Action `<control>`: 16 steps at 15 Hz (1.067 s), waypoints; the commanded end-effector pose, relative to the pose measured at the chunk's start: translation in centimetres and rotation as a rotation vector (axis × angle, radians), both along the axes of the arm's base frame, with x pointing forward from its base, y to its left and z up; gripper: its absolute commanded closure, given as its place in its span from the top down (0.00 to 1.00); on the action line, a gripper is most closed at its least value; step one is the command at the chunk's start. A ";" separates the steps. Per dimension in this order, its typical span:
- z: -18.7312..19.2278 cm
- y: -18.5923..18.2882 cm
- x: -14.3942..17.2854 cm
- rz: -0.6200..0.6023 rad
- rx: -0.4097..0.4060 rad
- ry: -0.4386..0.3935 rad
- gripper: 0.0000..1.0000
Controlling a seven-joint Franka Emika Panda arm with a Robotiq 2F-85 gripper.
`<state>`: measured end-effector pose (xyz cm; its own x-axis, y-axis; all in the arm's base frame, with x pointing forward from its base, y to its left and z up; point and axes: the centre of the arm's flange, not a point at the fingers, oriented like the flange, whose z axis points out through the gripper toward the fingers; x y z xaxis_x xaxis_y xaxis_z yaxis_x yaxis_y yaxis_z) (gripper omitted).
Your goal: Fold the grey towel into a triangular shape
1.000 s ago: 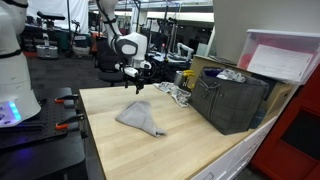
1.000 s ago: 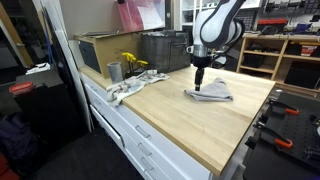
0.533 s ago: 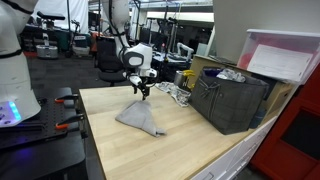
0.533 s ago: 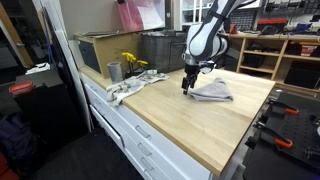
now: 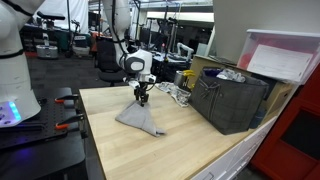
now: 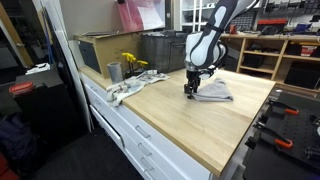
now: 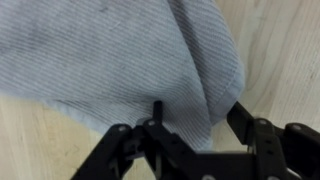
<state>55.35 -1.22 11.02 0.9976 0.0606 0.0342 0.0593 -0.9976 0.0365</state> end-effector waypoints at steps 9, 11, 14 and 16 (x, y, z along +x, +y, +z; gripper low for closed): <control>3.2 3.3 0.0 -0.013 0.075 0.045 0.03; 4.8 3.5 0.2 -0.024 0.124 0.028 0.03; 7.2 2.3 0.5 -0.052 0.215 -0.004 0.03; 8.2 0.6 0.7 -0.073 0.265 -0.019 0.03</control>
